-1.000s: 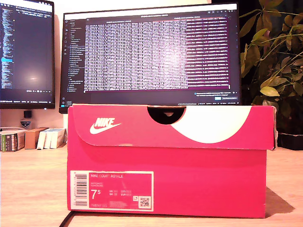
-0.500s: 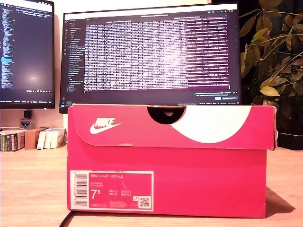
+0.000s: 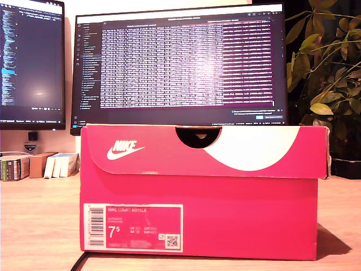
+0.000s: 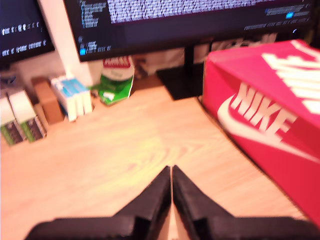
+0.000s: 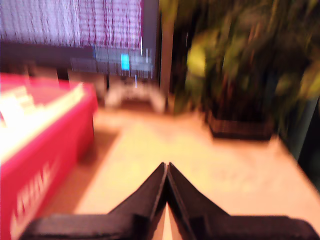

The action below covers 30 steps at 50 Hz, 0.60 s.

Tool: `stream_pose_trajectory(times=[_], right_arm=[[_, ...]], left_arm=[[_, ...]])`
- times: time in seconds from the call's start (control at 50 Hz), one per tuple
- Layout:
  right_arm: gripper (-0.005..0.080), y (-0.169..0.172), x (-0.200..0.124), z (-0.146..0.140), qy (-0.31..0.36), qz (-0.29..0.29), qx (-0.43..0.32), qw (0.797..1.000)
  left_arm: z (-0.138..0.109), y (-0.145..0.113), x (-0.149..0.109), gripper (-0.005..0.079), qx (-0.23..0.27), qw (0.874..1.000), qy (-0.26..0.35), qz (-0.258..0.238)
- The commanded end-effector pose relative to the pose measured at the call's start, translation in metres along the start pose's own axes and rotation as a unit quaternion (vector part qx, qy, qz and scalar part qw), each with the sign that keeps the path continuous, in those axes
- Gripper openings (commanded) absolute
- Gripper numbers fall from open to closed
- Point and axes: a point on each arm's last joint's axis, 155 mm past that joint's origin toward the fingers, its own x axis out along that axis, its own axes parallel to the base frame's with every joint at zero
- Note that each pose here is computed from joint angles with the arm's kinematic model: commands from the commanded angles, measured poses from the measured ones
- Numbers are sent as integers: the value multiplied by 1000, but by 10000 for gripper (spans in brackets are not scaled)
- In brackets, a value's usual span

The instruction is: Close the red shoebox by pushing the lid with your left arm and holding the box in place with your right arm

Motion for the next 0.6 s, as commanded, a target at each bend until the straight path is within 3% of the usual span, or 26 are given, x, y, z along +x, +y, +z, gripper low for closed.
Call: stream_pose_trajectory(times=[0.0,0.1,0.58], right_arm=[[-12,-1,2,-5,3,-3,-2,1000],[-12,0,4,-13,11,-2,-2,1000],[-12,-3,6,-32,37,-11,-4,999]], left_arm=[[-13,6,3,-13,-3,1000,12,16],[-20,21,3,-14,-5,998,22,54],[-60,28,-1,-13,-33,995,30,91]])
